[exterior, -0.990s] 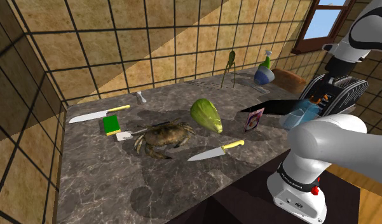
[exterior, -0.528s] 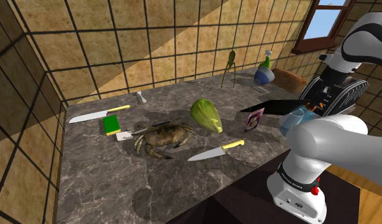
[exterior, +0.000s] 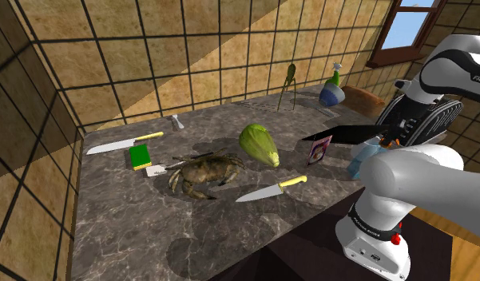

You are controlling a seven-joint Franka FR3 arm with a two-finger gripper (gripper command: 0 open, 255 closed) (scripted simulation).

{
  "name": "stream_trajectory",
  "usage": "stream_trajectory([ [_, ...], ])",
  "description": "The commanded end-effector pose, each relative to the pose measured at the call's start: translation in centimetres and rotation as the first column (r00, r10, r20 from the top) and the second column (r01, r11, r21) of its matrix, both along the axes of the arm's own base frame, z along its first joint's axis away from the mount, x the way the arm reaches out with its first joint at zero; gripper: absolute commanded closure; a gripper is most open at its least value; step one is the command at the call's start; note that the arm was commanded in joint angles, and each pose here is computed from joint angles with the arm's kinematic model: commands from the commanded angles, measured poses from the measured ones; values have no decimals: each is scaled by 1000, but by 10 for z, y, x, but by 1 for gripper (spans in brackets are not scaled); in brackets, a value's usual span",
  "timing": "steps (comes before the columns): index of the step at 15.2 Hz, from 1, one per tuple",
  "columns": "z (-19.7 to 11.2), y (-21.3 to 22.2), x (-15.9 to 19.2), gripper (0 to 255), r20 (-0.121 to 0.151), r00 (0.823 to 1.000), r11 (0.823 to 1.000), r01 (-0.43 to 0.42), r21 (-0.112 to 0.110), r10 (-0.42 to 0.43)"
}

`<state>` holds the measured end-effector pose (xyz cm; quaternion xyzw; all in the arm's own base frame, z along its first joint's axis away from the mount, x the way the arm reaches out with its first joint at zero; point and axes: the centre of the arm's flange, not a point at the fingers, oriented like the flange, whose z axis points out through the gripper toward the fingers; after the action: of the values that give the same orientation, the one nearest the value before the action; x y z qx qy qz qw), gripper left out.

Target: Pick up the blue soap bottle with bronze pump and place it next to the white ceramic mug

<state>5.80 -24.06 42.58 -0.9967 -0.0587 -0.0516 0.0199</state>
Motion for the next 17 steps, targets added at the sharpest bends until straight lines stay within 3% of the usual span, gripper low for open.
stream_trajectory([
  [1, -2, 1, 1, 255, 0, 1000, 1000, 0, 0, 0],
  [6, -2, 1, 1, 255, 0, 1000, 1000, 0, 0, 0],
  [7, -2, 1, 1, 0, 0, 1000, 1000, 0, 0, 0],
  [12, -2, 1, 1, 0, 0, 1000, 1000, 0, 0, 0],
  [16, 47, -2, -4, 0, 0, 1000, 1000, 0, 0, 0],
  [17, 47, -2, -4, 0, 0, 1000, 1000, 0, 0, 0],
])
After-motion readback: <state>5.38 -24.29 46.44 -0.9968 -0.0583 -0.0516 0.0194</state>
